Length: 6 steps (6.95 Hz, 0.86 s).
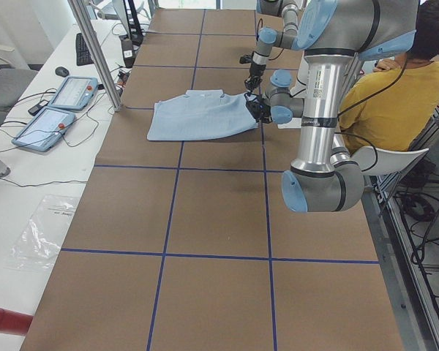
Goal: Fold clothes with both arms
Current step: 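Grasp both near corners of the shirt with both grippers, then lift the near edge with both grippers and fold it toward the far edge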
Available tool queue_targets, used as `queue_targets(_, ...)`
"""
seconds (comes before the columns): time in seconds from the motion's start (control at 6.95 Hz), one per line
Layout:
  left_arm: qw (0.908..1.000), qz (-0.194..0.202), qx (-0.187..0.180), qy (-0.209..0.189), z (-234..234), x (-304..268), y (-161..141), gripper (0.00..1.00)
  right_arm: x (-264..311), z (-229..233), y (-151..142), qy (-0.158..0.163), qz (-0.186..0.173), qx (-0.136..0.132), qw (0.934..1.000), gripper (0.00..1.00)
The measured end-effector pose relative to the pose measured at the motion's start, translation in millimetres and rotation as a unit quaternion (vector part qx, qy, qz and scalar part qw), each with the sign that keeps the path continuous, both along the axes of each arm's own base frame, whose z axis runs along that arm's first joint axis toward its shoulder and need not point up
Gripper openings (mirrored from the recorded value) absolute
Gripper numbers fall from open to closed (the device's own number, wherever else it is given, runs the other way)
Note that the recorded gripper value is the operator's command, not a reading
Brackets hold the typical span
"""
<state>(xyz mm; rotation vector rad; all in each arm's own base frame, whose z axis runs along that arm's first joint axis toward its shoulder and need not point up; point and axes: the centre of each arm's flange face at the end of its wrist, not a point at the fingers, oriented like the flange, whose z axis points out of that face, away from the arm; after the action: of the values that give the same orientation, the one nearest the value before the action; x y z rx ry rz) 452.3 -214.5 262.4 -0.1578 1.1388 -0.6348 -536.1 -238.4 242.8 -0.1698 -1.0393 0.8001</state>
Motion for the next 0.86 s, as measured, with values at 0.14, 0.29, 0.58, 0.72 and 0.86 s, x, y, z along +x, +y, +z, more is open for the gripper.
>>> queue_targets(0.14,0.9998,-0.001,-0.002,0.021,-31.7,-26.8,3.7,0.00,29.5,-5.1,4.5,-0.015,0.000,0.002,0.9999,0.00)
queue_targets(0.29,0.9994,0.001,-0.002,0.034,-56.0,-49.5,4.1,0.00,53.8,-13.9,4.8,-0.031,0.003,0.005,0.9995,0.00)
queue_targets(0.58,0.9989,0.000,0.022,0.041,-78.4,-75.7,-25.4,0.00,78.1,-29.7,-16.0,-0.050,0.021,0.012,0.9985,0.00)
queue_targets(0.72,0.9984,-0.007,0.048,0.028,-78.8,-72.7,-53.0,0.00,81.4,-35.5,-39.4,-0.051,0.032,0.014,0.9981,0.00)
queue_targets(0.86,0.9974,-0.014,0.071,0.003,-71.4,-62.3,-87.3,0.00,80.1,-40.4,-75.0,-0.045,0.037,0.018,0.9981,0.00)
